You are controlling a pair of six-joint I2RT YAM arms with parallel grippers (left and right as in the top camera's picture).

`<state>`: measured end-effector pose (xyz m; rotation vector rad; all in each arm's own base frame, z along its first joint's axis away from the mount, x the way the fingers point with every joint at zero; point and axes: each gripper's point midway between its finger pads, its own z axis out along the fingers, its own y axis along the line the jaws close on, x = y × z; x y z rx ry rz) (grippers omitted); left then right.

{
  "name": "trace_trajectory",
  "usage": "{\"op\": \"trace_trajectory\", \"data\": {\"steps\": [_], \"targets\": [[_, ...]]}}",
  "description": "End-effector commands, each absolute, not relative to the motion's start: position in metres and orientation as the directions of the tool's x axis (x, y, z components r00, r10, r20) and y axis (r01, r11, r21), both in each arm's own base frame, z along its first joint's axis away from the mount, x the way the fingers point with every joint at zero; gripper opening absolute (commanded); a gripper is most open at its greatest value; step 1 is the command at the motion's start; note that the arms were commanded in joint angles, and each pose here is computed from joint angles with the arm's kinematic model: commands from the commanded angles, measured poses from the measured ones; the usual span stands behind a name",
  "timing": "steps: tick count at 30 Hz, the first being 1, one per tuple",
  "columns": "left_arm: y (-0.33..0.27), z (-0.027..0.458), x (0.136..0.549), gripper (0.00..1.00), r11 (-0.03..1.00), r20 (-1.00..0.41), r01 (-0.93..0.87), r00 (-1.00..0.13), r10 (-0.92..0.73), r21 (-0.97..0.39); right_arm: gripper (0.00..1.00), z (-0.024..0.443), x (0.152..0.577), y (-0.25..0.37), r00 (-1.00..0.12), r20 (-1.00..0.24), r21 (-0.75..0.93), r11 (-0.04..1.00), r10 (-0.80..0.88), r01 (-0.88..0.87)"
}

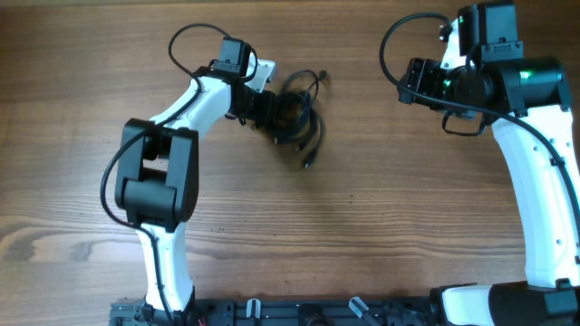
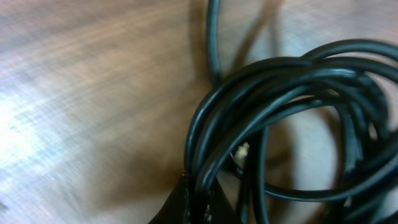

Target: Untangle cables

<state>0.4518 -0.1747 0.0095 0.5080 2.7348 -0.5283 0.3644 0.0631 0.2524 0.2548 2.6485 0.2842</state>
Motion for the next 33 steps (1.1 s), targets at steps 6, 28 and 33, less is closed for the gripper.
{"op": "trace_trajectory", "data": {"steps": [6,28,33], "targets": [[-0.227,0.240,0.406,0.04,0.648,-0.738,0.675,-0.626,0.252,-0.352,0.73,0.296,0.368,0.132,-0.789,-0.607,0.389,0.830,-0.096,-0.401],[-0.265,0.351,0.295,0.04,-0.030,-0.848,0.858,-0.500,0.177,-0.512,0.60,0.335,0.329,0.144,-0.594,-0.746,0.251,0.699,-0.302,-0.670],[-0.264,0.353,0.291,0.04,-0.054,-0.846,0.853,-0.505,0.174,-0.520,0.50,0.334,0.328,0.149,-0.585,-0.749,0.262,0.673,-0.310,-0.692]]}}
